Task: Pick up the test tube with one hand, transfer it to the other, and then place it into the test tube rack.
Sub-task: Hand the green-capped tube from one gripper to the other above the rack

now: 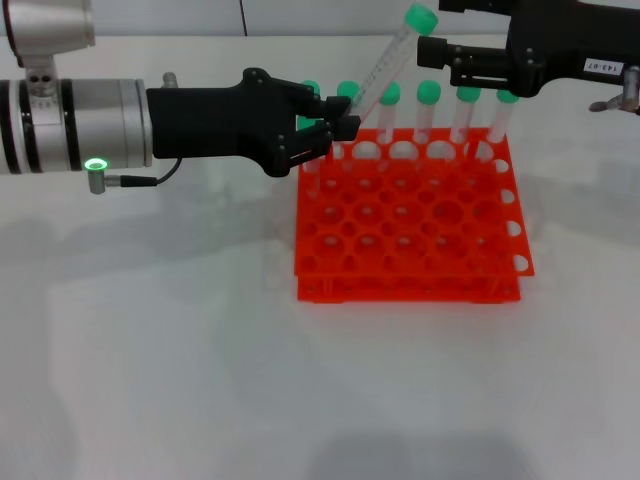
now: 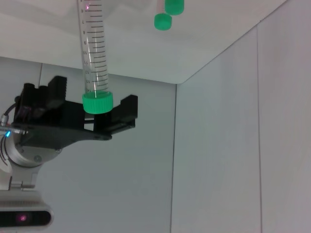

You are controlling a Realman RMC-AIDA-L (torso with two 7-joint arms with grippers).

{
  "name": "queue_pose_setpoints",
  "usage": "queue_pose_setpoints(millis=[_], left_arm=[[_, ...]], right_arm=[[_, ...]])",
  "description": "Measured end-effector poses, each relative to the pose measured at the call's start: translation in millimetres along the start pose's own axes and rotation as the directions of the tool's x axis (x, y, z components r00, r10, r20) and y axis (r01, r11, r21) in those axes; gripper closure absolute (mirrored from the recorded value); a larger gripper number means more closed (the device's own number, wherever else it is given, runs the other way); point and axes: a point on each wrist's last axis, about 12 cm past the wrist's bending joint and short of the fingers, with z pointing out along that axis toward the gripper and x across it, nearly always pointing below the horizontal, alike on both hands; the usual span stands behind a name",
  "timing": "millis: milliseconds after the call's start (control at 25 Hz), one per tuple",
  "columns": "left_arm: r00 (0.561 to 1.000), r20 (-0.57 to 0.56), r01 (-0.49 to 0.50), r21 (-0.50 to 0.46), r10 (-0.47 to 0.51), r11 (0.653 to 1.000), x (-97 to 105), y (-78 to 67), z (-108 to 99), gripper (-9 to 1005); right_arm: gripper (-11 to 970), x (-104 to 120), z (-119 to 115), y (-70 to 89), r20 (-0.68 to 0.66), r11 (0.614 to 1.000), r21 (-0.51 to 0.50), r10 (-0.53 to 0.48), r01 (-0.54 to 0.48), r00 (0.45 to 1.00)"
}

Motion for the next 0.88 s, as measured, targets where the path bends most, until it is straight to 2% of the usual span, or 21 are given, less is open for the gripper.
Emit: queue_pose_setpoints(millis=[880], left_arm=[[1.000, -0.024, 0.004, -0.002, -0.004, 1.000, 3.0, -0.6, 4.7, 814]], right_arm=[[291, 5.5, 5.5, 1.0, -0.007, 1.000, -0.009, 0.023, -0.024, 1.000]])
